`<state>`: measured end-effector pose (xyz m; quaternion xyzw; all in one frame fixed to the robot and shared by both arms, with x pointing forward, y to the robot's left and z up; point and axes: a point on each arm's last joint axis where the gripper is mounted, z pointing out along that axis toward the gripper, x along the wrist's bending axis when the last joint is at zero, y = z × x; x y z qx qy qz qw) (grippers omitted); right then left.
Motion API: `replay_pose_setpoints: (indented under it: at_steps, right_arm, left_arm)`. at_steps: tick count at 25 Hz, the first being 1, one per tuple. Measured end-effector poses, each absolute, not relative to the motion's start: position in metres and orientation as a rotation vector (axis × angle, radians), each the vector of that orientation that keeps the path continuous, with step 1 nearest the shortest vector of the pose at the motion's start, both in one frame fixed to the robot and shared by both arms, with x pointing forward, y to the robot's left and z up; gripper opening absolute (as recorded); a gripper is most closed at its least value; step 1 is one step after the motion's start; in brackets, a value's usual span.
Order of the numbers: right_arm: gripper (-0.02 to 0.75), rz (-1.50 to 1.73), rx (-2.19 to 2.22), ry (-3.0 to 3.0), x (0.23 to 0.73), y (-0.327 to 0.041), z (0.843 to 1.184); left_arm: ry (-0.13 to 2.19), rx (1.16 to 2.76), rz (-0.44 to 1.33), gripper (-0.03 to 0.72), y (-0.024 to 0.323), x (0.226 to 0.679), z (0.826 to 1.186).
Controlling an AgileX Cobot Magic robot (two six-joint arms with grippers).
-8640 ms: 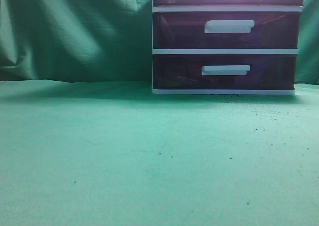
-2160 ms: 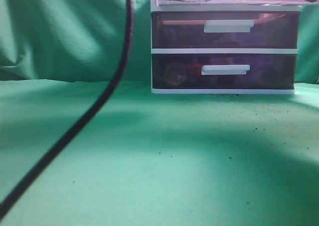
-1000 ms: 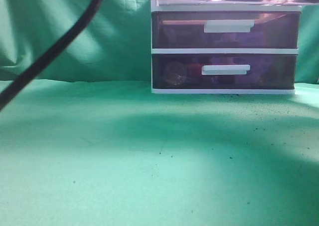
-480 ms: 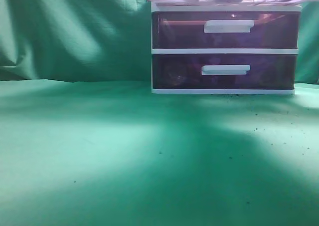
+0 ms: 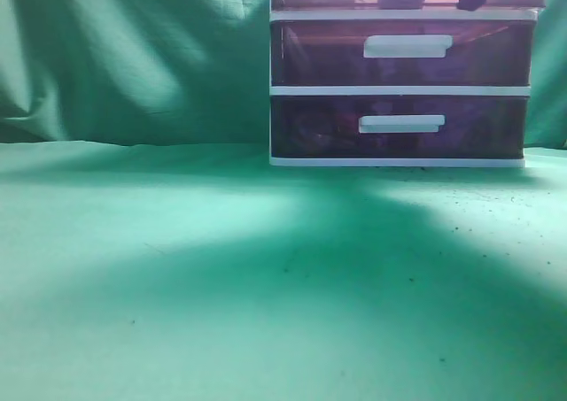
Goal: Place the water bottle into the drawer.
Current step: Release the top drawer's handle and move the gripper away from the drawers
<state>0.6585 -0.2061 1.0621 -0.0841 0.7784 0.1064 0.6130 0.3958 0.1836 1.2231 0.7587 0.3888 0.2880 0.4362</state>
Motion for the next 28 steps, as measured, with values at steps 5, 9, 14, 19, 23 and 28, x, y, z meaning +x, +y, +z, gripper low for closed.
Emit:
replay_pose_setpoints:
  at_steps: [5,9,14,19,23,28]
  right_arm:
    - [0.091,0.234,-0.218,1.772,0.667,-0.205,1.061]
    - [0.091,0.235,-0.224,1.768,0.669,-0.204,1.059]
    - [0.091,0.262,-0.202,1.758,0.669,-0.203,1.061]
    - [0.346,0.278,-0.202,1.749,0.669,-0.200,1.063]
    - [0.501,0.285,-0.211,1.757,0.668,-0.195,1.063]
    - [0.512,0.293,-0.193,1.818,0.665,-0.188,1.058]
  left_arm:
    - [0.963,1.889,0.715,0.000,0.184,0.395,1.221]
    - [0.964,1.890,0.712,0.000,0.183,0.395,1.220]
    - [0.962,1.892,0.713,0.000,0.183,0.395,1.220]
    - [0.962,1.892,0.713,0.000,0.183,0.395,1.220]
    - [0.960,1.893,0.714,0.000,0.183,0.395,1.220]
    - [0.960,1.893,0.714,0.000,0.183,0.395,1.220]
